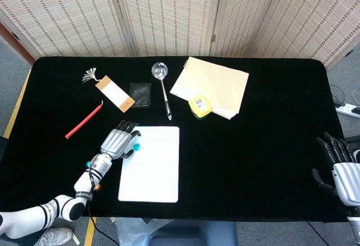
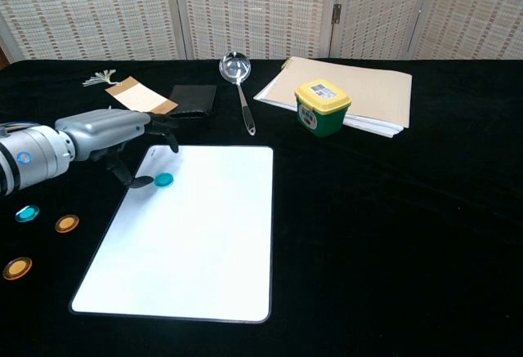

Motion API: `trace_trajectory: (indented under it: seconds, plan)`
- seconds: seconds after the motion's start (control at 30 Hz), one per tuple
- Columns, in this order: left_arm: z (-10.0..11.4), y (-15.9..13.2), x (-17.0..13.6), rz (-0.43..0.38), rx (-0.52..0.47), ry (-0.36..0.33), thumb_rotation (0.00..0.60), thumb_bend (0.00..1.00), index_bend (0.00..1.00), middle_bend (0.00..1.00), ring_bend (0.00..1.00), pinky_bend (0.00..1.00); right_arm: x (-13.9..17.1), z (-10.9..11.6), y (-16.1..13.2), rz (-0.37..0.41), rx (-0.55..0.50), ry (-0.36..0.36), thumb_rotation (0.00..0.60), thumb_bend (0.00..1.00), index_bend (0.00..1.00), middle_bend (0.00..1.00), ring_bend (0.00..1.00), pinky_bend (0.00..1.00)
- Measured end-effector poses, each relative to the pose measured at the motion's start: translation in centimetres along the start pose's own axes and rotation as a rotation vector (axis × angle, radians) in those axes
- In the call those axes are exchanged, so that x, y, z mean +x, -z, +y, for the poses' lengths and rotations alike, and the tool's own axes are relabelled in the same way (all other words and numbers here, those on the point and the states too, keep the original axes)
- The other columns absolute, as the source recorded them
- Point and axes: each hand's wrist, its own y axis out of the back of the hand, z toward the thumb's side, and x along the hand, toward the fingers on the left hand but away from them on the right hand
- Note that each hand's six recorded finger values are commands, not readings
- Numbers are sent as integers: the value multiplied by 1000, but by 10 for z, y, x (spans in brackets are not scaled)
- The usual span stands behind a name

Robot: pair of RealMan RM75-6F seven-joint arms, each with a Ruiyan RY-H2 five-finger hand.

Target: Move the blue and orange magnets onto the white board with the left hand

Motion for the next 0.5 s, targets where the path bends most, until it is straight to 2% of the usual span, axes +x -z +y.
trace_trajectory:
  seconds: [0.13, 0.33, 0.5]
  plan:
    - [5, 16, -15, 25, 14, -24, 600, 406, 430, 105, 0, 0, -1, -1, -3, 9, 0, -2, 600, 462, 0, 0, 0, 0]
    - [5, 50, -53, 75, 42, -43, 600, 406, 446, 105, 0, 0, -5, -3, -8, 28, 1, -10, 600, 463, 0, 0, 0, 0]
    - [-5, 70, -85, 110, 36, -47, 600, 406, 447, 105, 0, 0, -9, -7, -12, 40, -2, -20, 600, 461, 0, 0, 0, 0]
